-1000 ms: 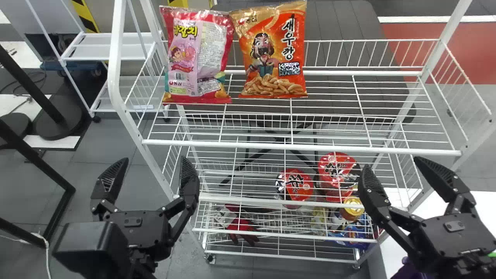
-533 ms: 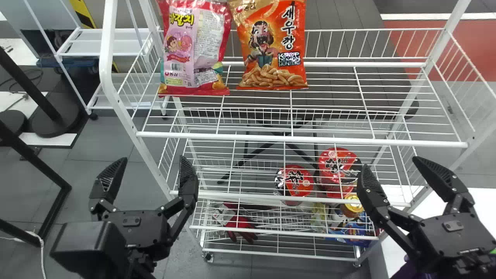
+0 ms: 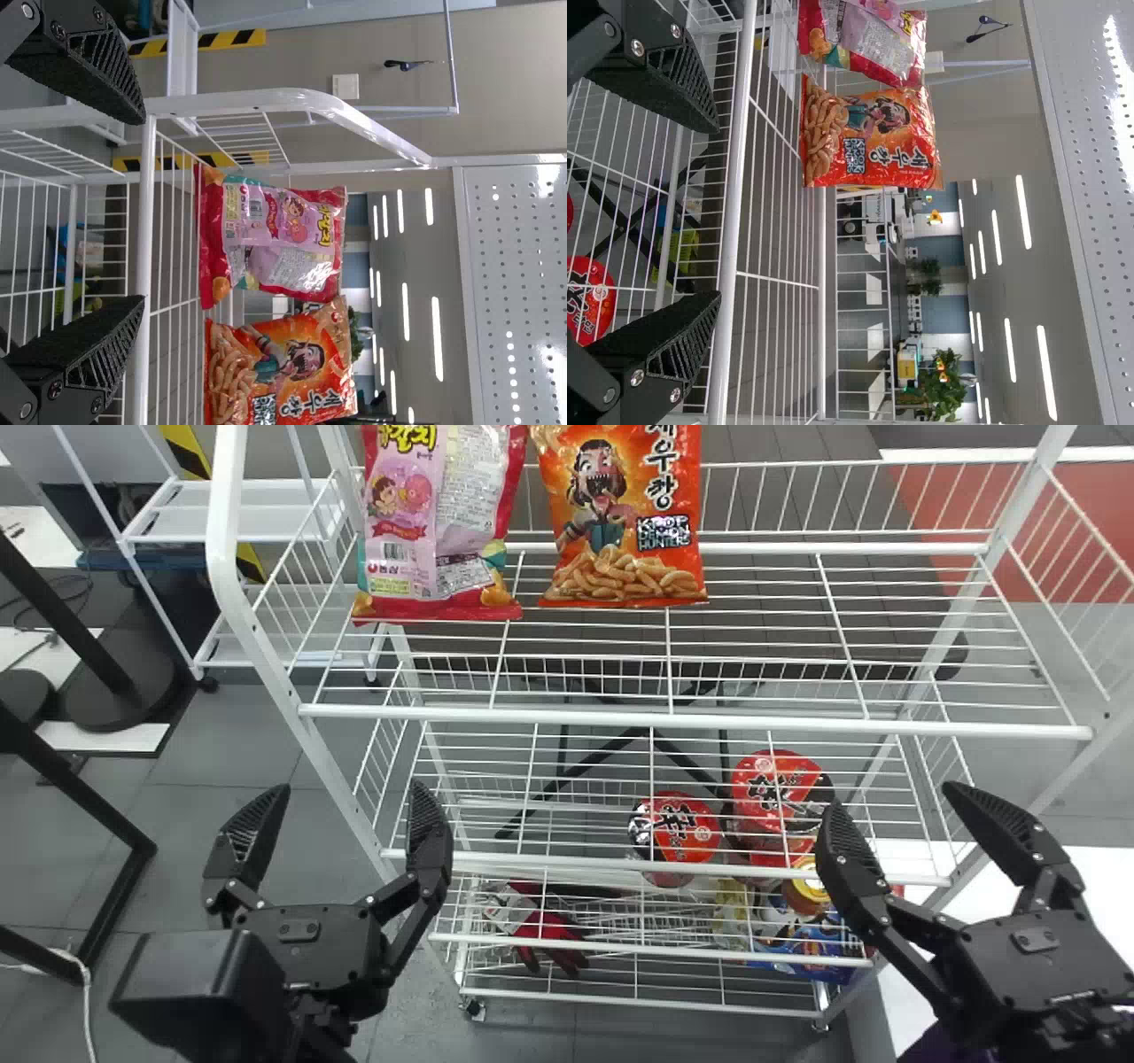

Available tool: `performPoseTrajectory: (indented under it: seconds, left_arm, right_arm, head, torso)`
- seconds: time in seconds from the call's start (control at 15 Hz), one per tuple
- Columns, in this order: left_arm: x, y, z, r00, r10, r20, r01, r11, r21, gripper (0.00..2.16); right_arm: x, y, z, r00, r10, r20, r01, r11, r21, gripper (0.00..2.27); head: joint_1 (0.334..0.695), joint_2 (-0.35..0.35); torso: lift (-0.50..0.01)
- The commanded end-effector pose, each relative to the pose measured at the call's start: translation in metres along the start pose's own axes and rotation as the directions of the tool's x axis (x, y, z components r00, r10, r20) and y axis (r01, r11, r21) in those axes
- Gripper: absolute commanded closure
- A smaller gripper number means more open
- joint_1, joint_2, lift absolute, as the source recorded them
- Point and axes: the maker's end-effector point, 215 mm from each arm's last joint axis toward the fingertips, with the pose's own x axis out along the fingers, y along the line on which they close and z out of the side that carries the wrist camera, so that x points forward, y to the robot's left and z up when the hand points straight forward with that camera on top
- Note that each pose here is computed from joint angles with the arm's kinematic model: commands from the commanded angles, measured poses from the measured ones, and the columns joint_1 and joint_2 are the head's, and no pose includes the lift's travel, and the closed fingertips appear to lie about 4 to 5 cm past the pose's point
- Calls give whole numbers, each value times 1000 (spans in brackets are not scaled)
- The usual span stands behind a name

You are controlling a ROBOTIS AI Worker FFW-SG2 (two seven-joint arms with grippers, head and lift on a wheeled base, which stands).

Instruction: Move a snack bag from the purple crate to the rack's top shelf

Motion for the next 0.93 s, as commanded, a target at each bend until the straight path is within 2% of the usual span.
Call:
performPoseTrajectory:
  seconds: [0.0, 0.87]
  left_arm:
    - [1, 1, 1, 1000, 1, 3, -1, 1000, -3, 103]
    - [0, -1, 2, 1000, -2, 1, 2, 1000, -7, 103]
  right_arm:
    - [1, 0, -1, 1000, 1, -3, -1, 1000, -1, 174]
    - [1, 3, -1, 1000, 15, -2, -15, 1000, -3, 174]
  head:
    - [695, 68]
    - [695, 70]
  torso:
    - [-155]
    - [-207]
